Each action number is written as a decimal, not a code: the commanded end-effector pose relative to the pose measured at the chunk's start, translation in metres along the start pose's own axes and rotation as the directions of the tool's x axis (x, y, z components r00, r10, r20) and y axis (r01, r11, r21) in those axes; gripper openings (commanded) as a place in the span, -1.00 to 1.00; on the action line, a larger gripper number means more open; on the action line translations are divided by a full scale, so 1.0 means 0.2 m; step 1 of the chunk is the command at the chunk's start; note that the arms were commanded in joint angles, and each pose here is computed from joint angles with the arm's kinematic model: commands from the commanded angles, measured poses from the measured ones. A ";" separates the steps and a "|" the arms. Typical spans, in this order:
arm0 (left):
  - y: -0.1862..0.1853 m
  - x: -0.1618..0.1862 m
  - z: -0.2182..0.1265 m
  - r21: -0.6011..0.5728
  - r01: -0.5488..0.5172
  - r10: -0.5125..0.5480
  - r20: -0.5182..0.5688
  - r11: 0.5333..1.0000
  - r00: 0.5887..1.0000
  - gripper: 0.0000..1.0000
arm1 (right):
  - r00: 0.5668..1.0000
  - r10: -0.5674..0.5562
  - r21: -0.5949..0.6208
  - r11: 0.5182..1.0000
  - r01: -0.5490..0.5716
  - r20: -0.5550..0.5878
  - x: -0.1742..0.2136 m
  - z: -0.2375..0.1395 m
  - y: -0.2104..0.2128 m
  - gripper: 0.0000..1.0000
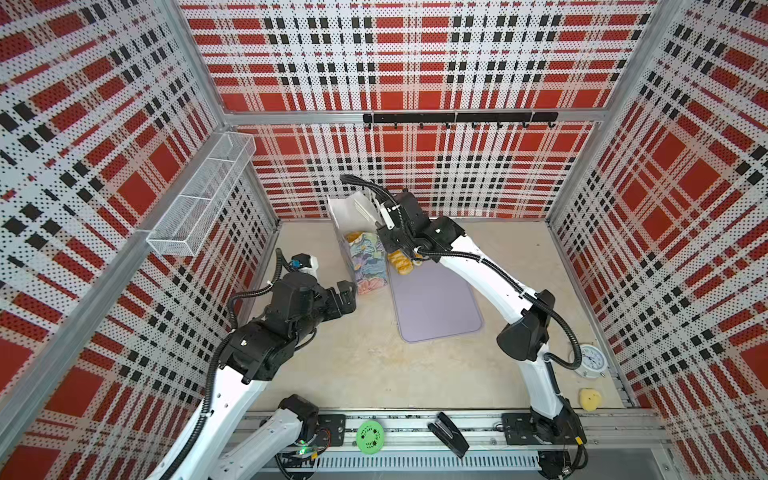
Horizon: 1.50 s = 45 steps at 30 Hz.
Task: Place the fake bread into the paper bag
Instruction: 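Open the tongs with the right gripper to drop the ring bread into the bag, then move the open tongs back over the tray breads while the left gripper withdraws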
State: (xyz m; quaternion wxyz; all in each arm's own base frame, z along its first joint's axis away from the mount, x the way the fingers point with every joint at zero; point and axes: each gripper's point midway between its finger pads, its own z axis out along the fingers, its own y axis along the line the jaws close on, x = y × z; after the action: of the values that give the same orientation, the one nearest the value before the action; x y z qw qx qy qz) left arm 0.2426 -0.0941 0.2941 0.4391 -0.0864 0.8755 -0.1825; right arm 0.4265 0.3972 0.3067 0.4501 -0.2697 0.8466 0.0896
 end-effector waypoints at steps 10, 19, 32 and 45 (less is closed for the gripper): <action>-0.02 0.03 -0.02 -0.036 -0.015 0.016 0.045 0.999 0.999 0.99 | 0.994 -0.047 -0.012 0.999 0.049 0.104 -0.05 -0.34 -0.05 0.04; -0.09 0.12 0.02 -0.046 -0.039 0.042 0.078 0.998 0.996 0.99 | 0.999 -0.034 0.085 0.996 0.031 0.028 0.17 -0.40 -0.25 0.06; -0.18 0.28 0.14 -0.038 -0.071 0.071 0.011 0.997 0.997 0.99 | 0.979 0.088 0.196 0.979 -0.052 -0.181 0.71 -0.43 -0.64 0.10; -0.27 0.48 0.29 -0.017 -0.100 0.098 -0.106 0.995 0.990 0.99 | 0.902 0.216 0.176 0.971 -0.160 -0.373 1.14 -0.31 -0.75 0.17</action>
State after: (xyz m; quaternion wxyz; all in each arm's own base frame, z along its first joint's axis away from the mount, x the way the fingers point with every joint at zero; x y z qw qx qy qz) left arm 0.2293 -0.1805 0.2133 0.3995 -0.0314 0.9051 -0.1422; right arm 0.3526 0.1542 0.1706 0.2696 -0.1772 0.9464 -0.0142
